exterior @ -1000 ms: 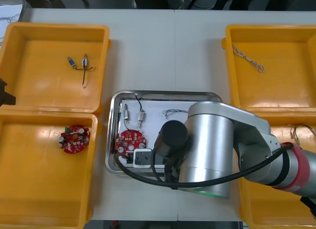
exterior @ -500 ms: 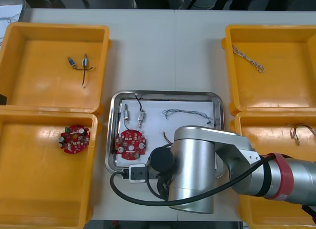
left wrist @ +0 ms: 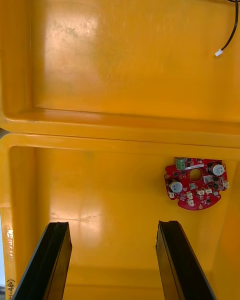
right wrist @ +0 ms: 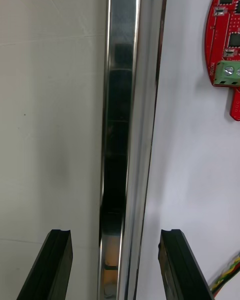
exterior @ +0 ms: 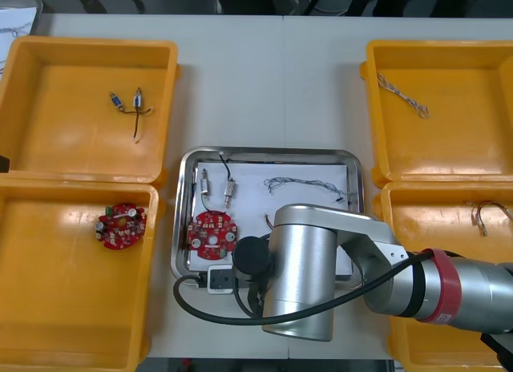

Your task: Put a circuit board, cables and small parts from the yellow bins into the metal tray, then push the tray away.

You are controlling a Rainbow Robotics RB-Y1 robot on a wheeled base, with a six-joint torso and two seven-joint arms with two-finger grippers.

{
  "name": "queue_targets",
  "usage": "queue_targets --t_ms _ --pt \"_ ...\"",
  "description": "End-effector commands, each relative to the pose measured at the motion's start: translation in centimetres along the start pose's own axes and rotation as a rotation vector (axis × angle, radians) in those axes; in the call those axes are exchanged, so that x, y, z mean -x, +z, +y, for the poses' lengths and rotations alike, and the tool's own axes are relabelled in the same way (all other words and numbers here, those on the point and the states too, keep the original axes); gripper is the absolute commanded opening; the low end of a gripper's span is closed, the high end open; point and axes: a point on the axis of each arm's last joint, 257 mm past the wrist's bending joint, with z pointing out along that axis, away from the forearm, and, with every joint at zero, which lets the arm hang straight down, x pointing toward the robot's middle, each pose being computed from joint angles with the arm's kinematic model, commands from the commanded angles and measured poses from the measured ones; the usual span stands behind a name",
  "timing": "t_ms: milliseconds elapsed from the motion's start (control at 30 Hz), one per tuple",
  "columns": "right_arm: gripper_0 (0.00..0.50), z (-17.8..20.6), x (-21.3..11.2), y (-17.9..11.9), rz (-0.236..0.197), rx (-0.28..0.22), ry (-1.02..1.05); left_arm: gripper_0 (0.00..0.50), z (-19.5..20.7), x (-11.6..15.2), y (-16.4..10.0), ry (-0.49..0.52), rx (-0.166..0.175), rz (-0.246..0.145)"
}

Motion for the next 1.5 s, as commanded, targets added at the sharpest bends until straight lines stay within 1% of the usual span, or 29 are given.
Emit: queue_targets --t_ms 33,67,167,200,233,267,300,333,367,400,433,700,800,1000,1267,1333,1500 --pt "0.475 0.0 1.8 -0.4 -0.023 -0.038 -0.088 0.5 0.4 -0.4 -0.3 0.038 0.013 -0.01" --pt "0.465 -0.1 1.8 -0.4 -0.023 -0.044 -0.09 0.5 0.4 -0.4 -0.3 0.038 0.013 -0.01" --pt "0.458 -0.1 1.7 -0.4 -0.02 -0.044 -0.087 0.5 0.4 -0.4 -0.3 0.038 0.013 -0.01" --pt "0.408 -0.1 1.7 -0.4 -0.022 -0.044 -0.087 0.5 0.4 -0.4 -0.3 0.038 0.013 -0.01" --pt "0.388 -0.1 1.7 -0.4 -0.02 -0.044 -0.087 0.5 0.4 -0.4 -0.3 0.038 0.013 -0.01" --pt "0.388 -0.1 1.7 -0.4 -0.02 -0.044 -0.087 0.5 0.4 -0.4 -0.3 0.038 0.013 -0.01" --pt "0.317 -0.1 1.7 -0.4 -0.02 -0.044 -0.087 0.5 0.4 -0.4 -0.3 0.038 0.013 -0.01" --pt "0.317 -0.1 1.7 -0.4 -0.02 -0.044 -0.085 0.5 0.4 -0.4 -0.3 0.038 0.013 -0.01" --pt "0.141 -0.1 1.7 -0.4 -0.02 -0.044 -0.085 0.5 0.4 -0.4 -0.3 0.038 0.013 -0.01" --pt "0.097 -0.1 1.7 -0.4 -0.02 -0.044 -0.084 0.5 0.4 -0.4 -0.3 0.038 0.013 -0.01" --pt "0.006 -0.1 1.7 -0.4 -0.022 -0.044 -0.083 0.5 0.4 -0.4 -0.3 0.038 0.013 -0.01" --pt "0.0 -0.2 1.5 -0.4 -0.017 -0.046 -0.078 0.5 0.4 -0.4 -0.3 0.038 0.013 -0.01" --pt "0.0 -0.7 1.0 -0.3 -0.008 -0.059 -0.08 0.5 0.4 -0.4 -0.3 0.038 0.013 -0.01" --pt "0.0 -2.1 0.5 -0.4 -0.004 -0.088 -0.088 0.5 0.4 -0.4 -0.3 0.038 0.013 -0.01" --pt "0.0 -3.3 0.2 -0.7 -0.006 -0.103 -0.098 0.5 0.4 -0.4 -0.3 0.038 0.013 -0.01" --pt "0.0 -3.5 0.0 -0.7 -0.004 -0.102 -0.101 0.5 0.4 -0.4 -0.3 0.038 0.013 -0.01" --pt "0.0 -4.2 -0.5 -0.5 0.01 -0.074 -0.1 0.5 0.4 -0.4 -0.3 0.038 0.013 -0.01"
